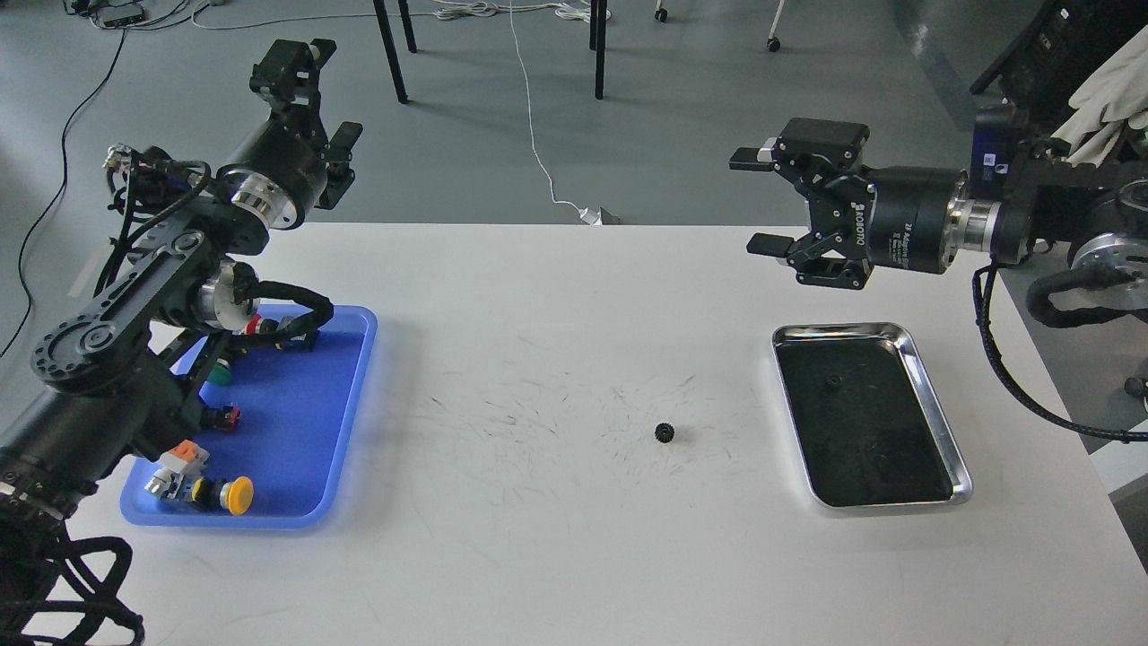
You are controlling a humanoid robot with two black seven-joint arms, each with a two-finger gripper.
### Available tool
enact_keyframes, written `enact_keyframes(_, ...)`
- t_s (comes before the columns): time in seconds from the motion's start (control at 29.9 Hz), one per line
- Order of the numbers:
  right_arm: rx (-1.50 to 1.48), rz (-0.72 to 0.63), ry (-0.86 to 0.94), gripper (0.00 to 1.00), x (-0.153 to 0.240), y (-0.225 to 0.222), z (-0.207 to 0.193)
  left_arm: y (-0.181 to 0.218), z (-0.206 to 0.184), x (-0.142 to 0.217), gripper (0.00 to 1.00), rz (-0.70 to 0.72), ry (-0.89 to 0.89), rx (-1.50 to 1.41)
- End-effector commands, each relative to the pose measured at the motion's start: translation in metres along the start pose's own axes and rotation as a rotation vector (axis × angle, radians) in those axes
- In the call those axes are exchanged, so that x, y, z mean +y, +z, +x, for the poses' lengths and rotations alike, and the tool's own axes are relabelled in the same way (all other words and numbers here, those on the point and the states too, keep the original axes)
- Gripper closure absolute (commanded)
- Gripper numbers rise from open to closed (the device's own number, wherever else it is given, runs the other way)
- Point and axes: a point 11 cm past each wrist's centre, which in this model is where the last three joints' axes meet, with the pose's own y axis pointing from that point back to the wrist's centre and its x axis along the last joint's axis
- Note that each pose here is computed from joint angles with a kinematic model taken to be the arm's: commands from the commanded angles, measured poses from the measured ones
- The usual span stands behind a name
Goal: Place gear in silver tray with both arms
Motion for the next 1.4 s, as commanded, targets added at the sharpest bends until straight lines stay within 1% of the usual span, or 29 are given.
enact_keyframes(0.0, 0.130, -0.110, -0.065, 0.03, -0.016, 0.006, -0.014, 0.001, -0.001, 0.000, 0.02, -0.004, -0.002, -0.002)
enact_keyframes(0.07, 0.194, -0.165, -0.110, 0.03, -0.027, 0.007, -0.023, 0.001, 0.000, 0.000, 0.02, -0.003, -0.001, -0.002)
enact_keyframes(0.27, 0.317, -0.254, -0.191, 0.03, -0.050, 0.004, -0.042, 0.003, 0.000, 0.000, 0.02, -0.008, -0.001, -0.003)
enact_keyframes(0.43, 0.460, -0.352, -0.266, 0.03, -0.065, 0.007, -0.057, 0.003, 0.003, 0.000, 0.02, -0.007, 0.005, -0.007)
enact_keyframes(0.74, 0.656, -0.480, -0.385, 0.04, -0.091, 0.009, -0.086, 0.004, 0.004, 0.001, 0.02, -0.009, 0.005, -0.011)
enact_keyframes(0.94, 0.759, -0.550, -0.463, 0.04, -0.115, 0.017, -0.109, 0.005, 0.005, 0.001, 0.02, -0.009, 0.006, -0.013)
enact_keyframes(1.14, 0.812, -0.599, -0.461, 0.05, -0.133, 0.026, -0.108, 0.005, 0.004, 0.000, 0.02, -0.012, 0.006, -0.013)
enact_keyframes(1.37, 0.803, -0.611, -0.459, 0.05, -0.137, 0.036, -0.106, 0.005, 0.002, 0.000, 0.02, -0.013, 0.001, -0.012)
